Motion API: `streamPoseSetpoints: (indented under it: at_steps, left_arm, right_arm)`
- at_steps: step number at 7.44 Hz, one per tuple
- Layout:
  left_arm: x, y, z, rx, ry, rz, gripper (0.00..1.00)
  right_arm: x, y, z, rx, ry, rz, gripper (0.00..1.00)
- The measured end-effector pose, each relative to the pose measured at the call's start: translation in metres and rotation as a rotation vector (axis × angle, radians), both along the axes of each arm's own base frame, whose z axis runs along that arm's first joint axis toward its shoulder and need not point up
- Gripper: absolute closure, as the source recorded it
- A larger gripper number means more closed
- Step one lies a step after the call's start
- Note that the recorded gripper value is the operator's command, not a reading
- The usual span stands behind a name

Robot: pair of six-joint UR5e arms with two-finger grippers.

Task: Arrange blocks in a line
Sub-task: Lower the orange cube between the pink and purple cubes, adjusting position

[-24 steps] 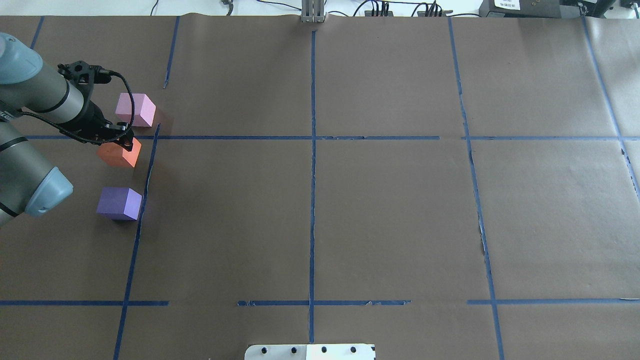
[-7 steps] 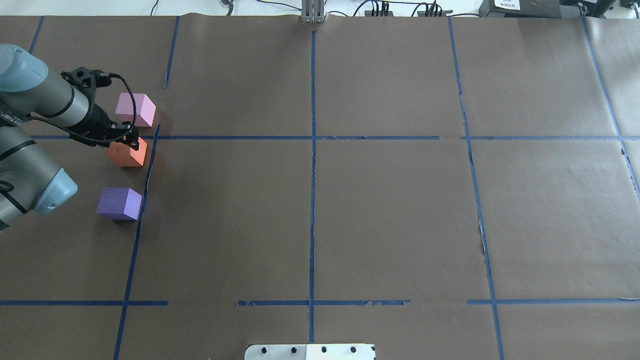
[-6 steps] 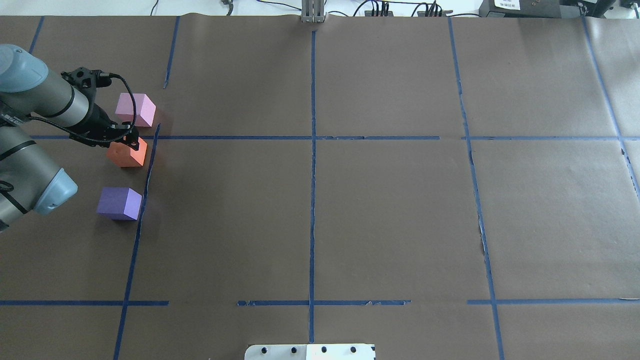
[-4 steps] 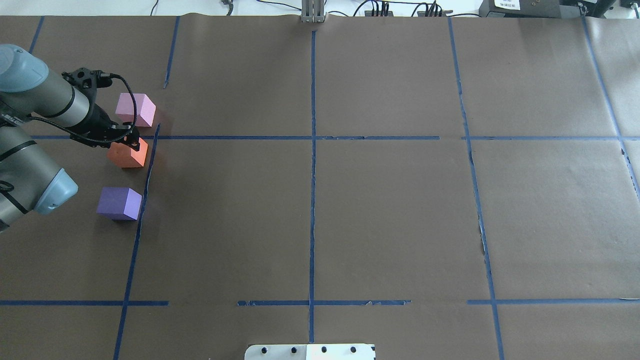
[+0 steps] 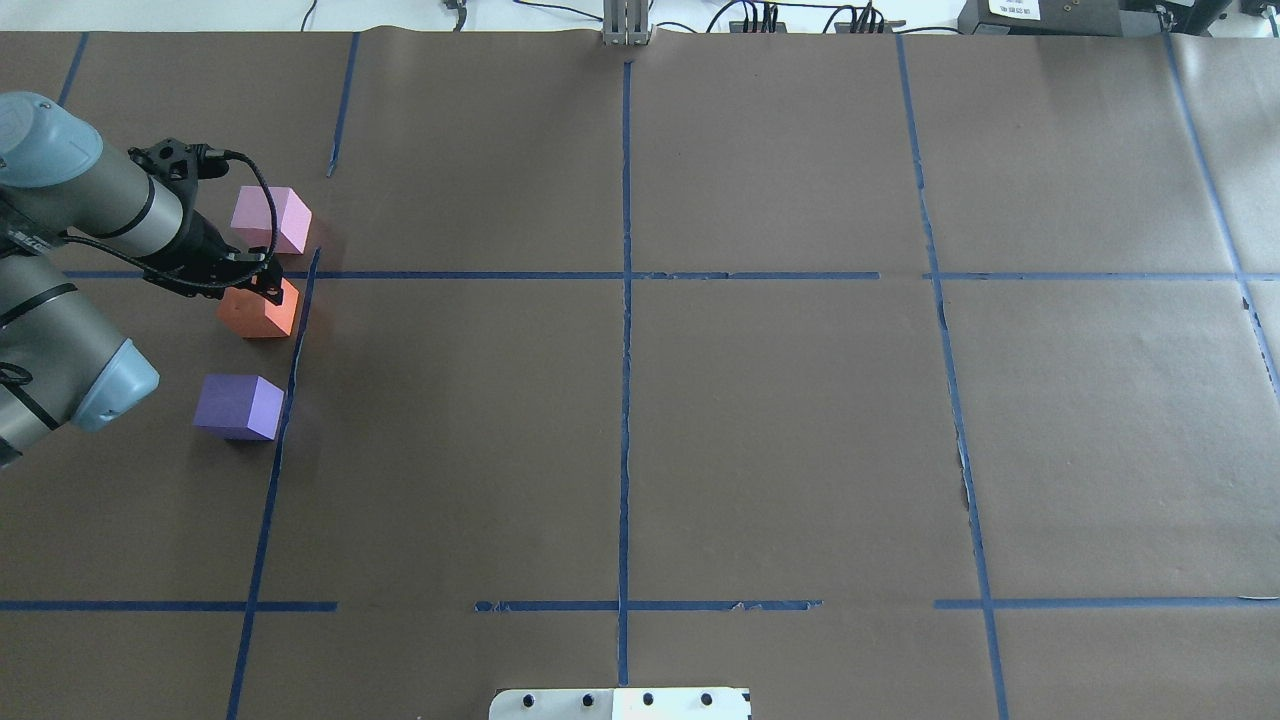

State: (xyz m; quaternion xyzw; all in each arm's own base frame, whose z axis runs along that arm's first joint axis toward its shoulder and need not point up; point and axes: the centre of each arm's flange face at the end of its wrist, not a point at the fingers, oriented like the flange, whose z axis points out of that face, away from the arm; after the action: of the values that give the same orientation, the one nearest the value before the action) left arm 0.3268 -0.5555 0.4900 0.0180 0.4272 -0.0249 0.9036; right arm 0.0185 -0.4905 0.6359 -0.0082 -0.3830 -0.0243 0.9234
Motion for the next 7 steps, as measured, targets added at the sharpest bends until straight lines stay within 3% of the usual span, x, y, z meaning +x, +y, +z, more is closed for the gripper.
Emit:
streamPoseSetpoints:
  at_steps: [1, 2, 7]
  left_arm:
    - [0.0009, 0.0003, 0.0011, -0.002, -0.001, 0.001, 0.06]
    - [0.0021, 0.0006, 0.0029, -0.004, -0.003, 0.003, 0.00]
    - [0.0004, 0.0034, -0.0028, 0.013, 0.004, 0.004, 0.00]
  right_arm:
    - [0.0000, 0.0000, 0.0000, 0.000, 0.000, 0.000, 0.00]
    - [0.0000, 0.0000, 0.0000, 0.000, 0.000, 0.000, 0.00]
    - [0.0000, -0.0001, -0.0001, 0.001, 0.000, 0.000, 0.00]
